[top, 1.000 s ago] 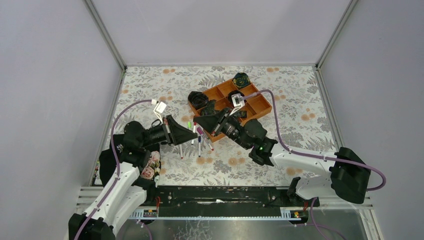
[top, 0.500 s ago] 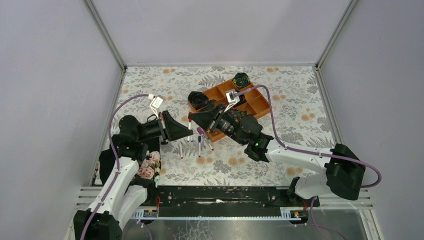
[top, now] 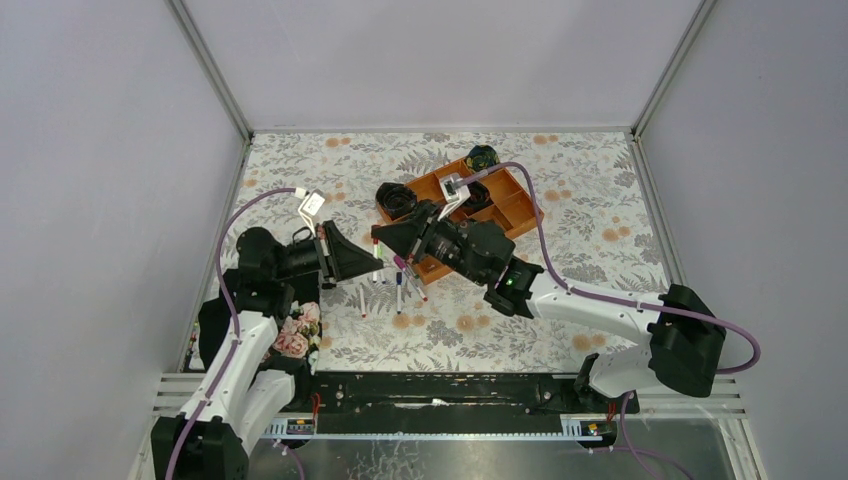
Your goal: Insert the pens into the pen caps
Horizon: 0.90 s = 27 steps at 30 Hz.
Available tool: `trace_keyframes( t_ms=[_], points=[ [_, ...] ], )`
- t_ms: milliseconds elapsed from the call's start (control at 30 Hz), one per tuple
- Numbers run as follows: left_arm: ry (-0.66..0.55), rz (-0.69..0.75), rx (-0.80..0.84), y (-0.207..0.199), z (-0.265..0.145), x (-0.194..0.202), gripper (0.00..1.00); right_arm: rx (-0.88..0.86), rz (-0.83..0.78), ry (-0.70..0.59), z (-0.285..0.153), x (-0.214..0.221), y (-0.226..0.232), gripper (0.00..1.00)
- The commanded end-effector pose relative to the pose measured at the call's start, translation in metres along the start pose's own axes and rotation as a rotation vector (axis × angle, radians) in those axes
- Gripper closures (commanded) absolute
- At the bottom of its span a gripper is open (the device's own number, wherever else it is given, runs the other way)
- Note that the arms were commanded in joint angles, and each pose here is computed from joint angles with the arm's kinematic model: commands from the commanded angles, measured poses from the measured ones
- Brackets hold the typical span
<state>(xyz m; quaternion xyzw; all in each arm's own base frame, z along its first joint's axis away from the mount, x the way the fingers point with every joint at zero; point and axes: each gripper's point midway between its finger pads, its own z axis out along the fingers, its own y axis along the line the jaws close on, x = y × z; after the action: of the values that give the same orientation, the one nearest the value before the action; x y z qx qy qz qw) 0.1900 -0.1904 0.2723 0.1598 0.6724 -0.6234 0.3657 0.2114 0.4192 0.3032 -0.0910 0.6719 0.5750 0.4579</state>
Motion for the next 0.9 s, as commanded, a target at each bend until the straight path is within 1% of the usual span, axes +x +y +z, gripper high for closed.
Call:
trace_keyframes(
  t_ms=[0, 67, 133, 233, 333, 433, 500, 567, 600, 667, 733, 800, 867],
  points=[
    [-0.448, 0.262, -0.148, -0.002, -0.013, -0.118, 1.00, -0.232, 0.144, 0.884, -0.122, 0.203, 0.033, 1.00],
    [-0.405, 0.287, -0.096, -0.013, -0.012, -0.112, 1.00, -0.271, 0.137, 0.919, -0.131, 0.208, 0.034, 1.00],
    [-0.371, 0.288, -0.078, -0.017, -0.011, -0.107, 1.00, -0.306, 0.142, 0.945, -0.138, 0.211, 0.037, 1.00],
    [-0.366, 0.280, -0.120, -0.008, -0.013, -0.107, 1.00, -0.358, 0.174, 0.968, -0.145, 0.214, 0.044, 1.00],
    [-0.371, 0.282, -0.155, 0.000, -0.014, -0.107, 1.00, -0.363, 0.192, 1.005, -0.149, 0.221, 0.047, 1.00],
    [-0.348, 0.274, -0.206, 0.013, -0.015, -0.104, 1.00, -0.319, 0.179, 0.965, -0.143, 0.215, 0.046, 1.00],
    [-0.334, 0.264, -0.246, 0.022, -0.016, -0.097, 1.00, -0.245, 0.106, 0.896, -0.129, 0.202, 0.041, 1.00],
    [-0.316, 0.218, -0.302, 0.036, -0.019, -0.083, 1.00, -0.157, 0.026, 0.822, -0.116, 0.186, 0.033, 0.99],
    [-0.308, 0.192, -0.337, 0.045, -0.021, -0.074, 1.00, -0.108, -0.009, 0.774, -0.109, 0.176, 0.028, 0.95],
    [-0.298, 0.114, -0.415, 0.064, -0.026, -0.053, 1.00, -0.035, -0.074, 0.669, -0.098, 0.150, 0.024, 0.83],
    [-0.286, 0.025, -0.481, 0.082, -0.030, -0.028, 1.00, 0.034, -0.126, 0.562, -0.090, 0.124, 0.020, 0.62],
    [-0.268, -0.073, -0.539, 0.099, -0.034, -0.001, 1.00, 0.095, -0.174, 0.458, -0.086, 0.095, 0.016, 0.45],
    [-0.246, -0.172, -0.596, 0.115, -0.038, 0.026, 1.00, 0.141, -0.219, 0.394, -0.087, 0.075, 0.013, 0.32]
  ],
)
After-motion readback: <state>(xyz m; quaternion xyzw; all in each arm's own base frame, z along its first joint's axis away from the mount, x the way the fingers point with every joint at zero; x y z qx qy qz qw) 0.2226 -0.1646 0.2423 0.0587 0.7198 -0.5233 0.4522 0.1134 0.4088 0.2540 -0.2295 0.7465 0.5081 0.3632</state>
